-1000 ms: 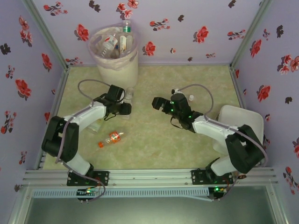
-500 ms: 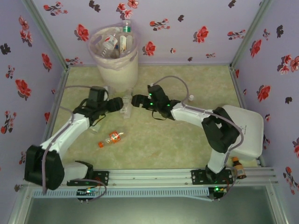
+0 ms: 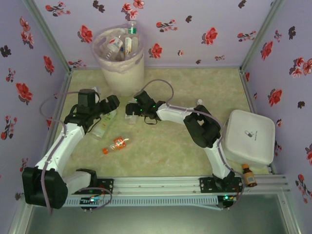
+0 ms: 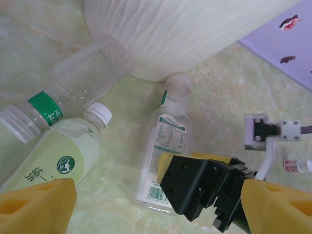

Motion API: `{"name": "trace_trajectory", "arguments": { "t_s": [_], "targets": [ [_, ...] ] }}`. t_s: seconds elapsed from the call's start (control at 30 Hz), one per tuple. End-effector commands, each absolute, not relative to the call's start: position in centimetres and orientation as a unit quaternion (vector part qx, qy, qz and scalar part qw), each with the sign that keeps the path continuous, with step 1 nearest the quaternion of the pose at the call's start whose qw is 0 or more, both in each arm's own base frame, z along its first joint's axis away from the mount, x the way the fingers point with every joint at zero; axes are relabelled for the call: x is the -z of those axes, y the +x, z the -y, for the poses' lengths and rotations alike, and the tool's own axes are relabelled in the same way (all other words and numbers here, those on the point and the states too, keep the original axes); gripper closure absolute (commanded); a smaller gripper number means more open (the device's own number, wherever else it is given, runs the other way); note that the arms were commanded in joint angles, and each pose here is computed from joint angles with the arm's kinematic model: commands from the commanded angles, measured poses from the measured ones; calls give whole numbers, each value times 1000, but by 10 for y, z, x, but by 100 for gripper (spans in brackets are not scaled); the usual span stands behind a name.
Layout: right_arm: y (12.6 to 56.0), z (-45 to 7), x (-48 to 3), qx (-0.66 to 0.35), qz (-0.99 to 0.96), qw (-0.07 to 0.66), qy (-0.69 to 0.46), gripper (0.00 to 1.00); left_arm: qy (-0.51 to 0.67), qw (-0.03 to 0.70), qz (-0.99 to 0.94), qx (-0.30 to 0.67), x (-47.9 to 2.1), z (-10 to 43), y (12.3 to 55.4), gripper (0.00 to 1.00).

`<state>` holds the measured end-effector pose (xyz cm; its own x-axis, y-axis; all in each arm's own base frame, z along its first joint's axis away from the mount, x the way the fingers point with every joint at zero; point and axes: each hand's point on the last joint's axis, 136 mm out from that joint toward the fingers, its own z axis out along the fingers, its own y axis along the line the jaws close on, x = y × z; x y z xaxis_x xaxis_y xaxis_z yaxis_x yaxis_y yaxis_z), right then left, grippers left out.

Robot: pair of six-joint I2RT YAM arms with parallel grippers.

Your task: Put the plastic bottles in the bin

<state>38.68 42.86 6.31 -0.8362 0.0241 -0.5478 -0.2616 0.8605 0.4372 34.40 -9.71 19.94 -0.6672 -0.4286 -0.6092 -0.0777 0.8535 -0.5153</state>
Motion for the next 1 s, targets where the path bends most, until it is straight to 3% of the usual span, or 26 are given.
{"name": "trace_trajectory", "arguments": {
  "t_s": [0.0,0.17,0.37,0.47,0.67,0.97],
  "targets": [
    [377,-401,-41,-193,-942,268,-65,19,-148,381,-877,254,-201,103,347,11],
    [362,-380,-53,-203,-938,274,-58,40,-155,372,-870,285,-197,112,351,11],
    [341,-346,-58,-200,-942,264,-46,41,-163,364,-862,312,-193,121,356,9],
    [332,-328,-64,-191,-945,260,-45,35,-161,363,-862,314,-193,122,354,9],
    [329,-323,-98,-183,-938,276,-102,1,-155,363,-864,313,-195,123,354,9],
    [330,-360,-96,-176,-927,258,-205,1,-150,362,-868,305,-194,121,354,8]
  ]
}}
